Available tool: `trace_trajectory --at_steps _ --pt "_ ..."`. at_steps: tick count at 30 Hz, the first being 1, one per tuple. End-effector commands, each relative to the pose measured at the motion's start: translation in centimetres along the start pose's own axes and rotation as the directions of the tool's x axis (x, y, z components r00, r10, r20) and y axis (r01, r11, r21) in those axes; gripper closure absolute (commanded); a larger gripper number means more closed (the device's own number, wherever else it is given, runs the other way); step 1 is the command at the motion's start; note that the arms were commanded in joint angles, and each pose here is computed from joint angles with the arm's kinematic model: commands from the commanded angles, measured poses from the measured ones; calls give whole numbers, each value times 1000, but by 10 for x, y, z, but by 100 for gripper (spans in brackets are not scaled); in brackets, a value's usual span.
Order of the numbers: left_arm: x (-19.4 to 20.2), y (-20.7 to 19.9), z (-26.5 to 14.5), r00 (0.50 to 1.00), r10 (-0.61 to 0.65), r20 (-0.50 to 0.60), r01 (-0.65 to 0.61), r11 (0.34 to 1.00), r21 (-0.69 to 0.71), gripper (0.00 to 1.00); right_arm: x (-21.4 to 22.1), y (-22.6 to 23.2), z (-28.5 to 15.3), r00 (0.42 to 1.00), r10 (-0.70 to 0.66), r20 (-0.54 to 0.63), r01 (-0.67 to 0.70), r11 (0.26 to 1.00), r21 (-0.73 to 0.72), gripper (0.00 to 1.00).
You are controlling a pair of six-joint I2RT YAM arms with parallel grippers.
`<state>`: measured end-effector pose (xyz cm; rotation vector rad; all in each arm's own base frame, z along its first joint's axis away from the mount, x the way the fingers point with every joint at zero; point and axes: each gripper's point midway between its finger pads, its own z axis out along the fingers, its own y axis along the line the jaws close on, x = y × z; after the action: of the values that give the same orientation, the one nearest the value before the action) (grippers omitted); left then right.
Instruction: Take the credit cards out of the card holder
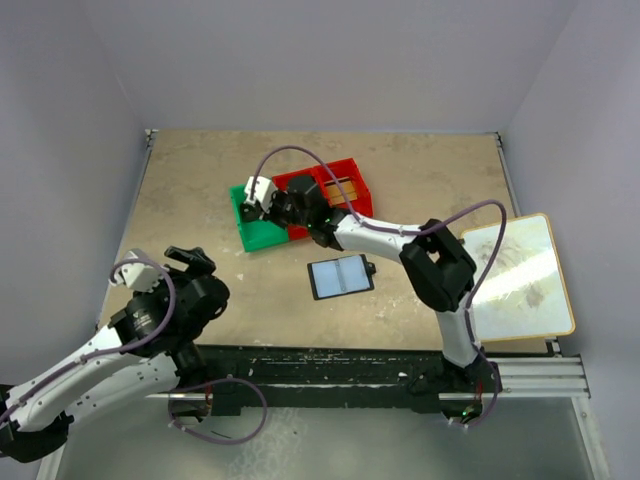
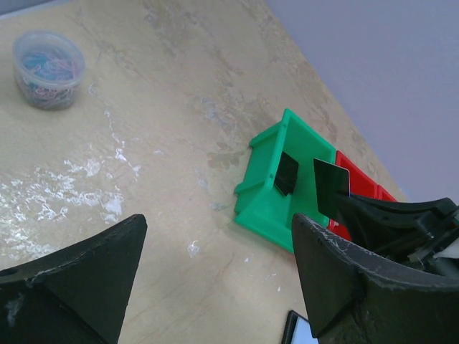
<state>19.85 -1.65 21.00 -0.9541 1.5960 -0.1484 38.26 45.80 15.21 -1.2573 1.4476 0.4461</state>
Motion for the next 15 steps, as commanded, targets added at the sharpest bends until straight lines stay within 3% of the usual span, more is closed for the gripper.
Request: trace_trajectory --at_steps 1,6,15 --pt "-25 2 -3 998 40 58 -40 999 4 20 -20 -22 9 998 -43 51 44 999 -9 100" --pt "-28 -2 -6 999 30 39 -32 999 34 20 -5 -26 30 993 -122 0 122 992 -25 100" --pt "-23 -10 -9 988 155 4 -155 984 82 20 15 -40 61 974 -214 -75 214 977 -13 100"
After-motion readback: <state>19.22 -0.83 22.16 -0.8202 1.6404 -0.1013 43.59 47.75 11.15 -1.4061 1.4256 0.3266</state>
